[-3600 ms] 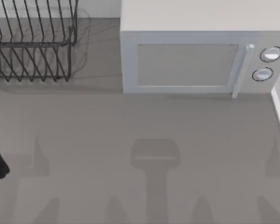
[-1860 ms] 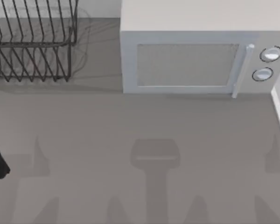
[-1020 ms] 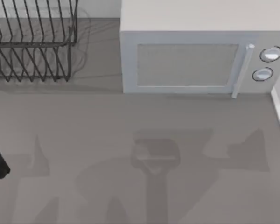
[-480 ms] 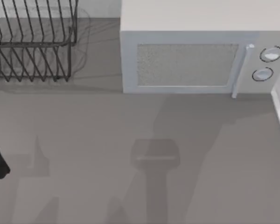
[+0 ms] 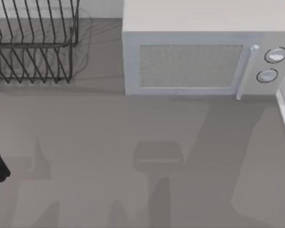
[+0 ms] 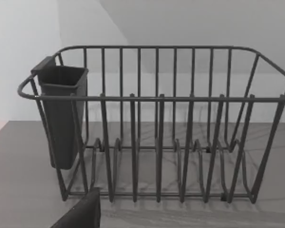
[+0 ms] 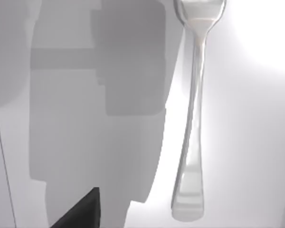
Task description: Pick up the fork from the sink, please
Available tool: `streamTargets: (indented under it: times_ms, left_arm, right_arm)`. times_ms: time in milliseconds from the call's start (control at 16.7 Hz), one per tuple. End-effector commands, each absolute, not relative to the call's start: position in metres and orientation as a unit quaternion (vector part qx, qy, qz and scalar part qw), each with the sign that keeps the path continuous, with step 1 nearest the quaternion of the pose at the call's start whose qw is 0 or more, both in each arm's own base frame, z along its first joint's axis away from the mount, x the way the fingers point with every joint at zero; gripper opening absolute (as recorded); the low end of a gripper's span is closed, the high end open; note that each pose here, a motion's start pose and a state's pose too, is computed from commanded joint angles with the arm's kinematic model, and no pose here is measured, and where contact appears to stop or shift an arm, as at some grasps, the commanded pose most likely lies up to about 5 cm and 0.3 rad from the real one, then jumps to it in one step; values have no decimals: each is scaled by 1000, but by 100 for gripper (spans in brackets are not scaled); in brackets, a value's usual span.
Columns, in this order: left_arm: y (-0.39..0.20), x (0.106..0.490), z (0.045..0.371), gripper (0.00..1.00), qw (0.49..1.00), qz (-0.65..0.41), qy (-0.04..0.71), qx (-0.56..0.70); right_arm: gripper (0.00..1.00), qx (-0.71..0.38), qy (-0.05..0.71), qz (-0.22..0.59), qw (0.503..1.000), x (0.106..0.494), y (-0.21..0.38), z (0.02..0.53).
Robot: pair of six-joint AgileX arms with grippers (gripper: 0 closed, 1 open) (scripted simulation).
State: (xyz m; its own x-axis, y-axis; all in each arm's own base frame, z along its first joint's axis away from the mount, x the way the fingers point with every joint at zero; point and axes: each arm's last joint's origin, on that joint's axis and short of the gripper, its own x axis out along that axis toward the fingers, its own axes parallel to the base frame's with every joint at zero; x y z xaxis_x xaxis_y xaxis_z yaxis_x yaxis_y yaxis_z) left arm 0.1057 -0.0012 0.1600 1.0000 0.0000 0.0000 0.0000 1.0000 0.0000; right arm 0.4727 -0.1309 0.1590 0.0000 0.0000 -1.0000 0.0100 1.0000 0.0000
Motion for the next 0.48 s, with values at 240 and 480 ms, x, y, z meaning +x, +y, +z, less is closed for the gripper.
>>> streamTargets:
  times_ms: [240,480]
  left_arm:
    - [-1,106,160,100,1000,0,0,0]
    - [-1,106,160,100,1000,0,0,0]
  right_arm:
    - [100,2,707,-2,707,473,-128,158]
    - [100,3,710,-1,704,476,-129,132]
